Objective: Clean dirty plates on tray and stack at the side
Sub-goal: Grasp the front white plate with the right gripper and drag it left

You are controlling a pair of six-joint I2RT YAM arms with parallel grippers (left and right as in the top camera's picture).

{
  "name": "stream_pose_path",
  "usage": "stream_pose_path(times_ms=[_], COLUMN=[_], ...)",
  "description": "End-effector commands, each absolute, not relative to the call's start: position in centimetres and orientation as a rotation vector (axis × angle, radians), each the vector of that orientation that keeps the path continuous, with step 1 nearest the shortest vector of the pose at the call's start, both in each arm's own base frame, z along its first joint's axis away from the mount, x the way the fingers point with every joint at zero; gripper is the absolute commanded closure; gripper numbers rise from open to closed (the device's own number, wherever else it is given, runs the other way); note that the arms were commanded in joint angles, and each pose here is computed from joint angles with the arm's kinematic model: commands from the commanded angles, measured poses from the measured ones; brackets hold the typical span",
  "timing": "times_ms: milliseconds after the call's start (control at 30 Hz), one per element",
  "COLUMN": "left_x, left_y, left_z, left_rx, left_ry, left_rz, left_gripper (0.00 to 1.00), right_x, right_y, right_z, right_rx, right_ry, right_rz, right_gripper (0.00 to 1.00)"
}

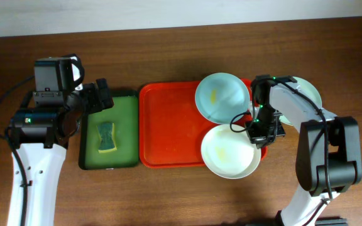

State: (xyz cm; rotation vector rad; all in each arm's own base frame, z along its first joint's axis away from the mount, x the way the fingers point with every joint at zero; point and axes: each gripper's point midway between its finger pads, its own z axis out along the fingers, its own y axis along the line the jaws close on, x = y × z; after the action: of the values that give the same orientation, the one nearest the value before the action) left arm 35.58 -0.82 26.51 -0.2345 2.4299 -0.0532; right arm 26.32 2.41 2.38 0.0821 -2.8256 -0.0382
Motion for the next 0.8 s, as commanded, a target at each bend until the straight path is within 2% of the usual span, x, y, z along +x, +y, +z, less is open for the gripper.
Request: stream_pose_path(times_ms=[0, 300, 433, 567, 600, 667, 700, 767], left_x=[35.5, 35.5, 35.5, 35.5, 35.5, 35.5, 35.5, 35.5], left_y=[-1.1, -1.1, -1.1, -1.1, -1.1, -1.1, -1.1, -1.1], left_z=[26.9, 26.9, 26.9, 26.9, 26.9, 26.9, 26.9, 26.9], left_rx=[-0.227, -0.227, -0.227, -0.227, -0.228, -0.227, -0.228, -0.227], left_ry=[2.418, 2.418, 2.418, 2.418, 2.419, 2.418, 2.419, 2.418], left_rz=[-0.068, -0.068, -0.068, -0.067, -0.067, -0.067, -0.067, -0.067], left_gripper=[0.01, 0.01, 0.01, 0.01, 0.01, 0.01, 0.01, 0.01], right_x=[25.9, 26.9, 28.0, 31.4, 31.9, 32.3, 32.4, 32.1], right_y=[5.2, 11.1, 14.4, 20.7, 21.6, 21.6, 20.7, 17.0], right_z=[2.7, 4.6, 4.4, 4.1, 4.4, 6.7, 7.4, 6.9], right_rx=[0.046, -0.018, 0.003, -0.026, 0.017, 0.109, 0.149, 0.091], right_ry=[-2.803, -2.742, -2.779, -2.919, -2.942, -2.944, -2.961, -3.006], right_rz=[-0.256, -0.760, -0.804, -0.873, -0.906, -0.915, -0.849, -0.558], right_gripper=[0.96, 0.96, 0.96, 0.96, 0.94, 0.72, 0.66, 0.60])
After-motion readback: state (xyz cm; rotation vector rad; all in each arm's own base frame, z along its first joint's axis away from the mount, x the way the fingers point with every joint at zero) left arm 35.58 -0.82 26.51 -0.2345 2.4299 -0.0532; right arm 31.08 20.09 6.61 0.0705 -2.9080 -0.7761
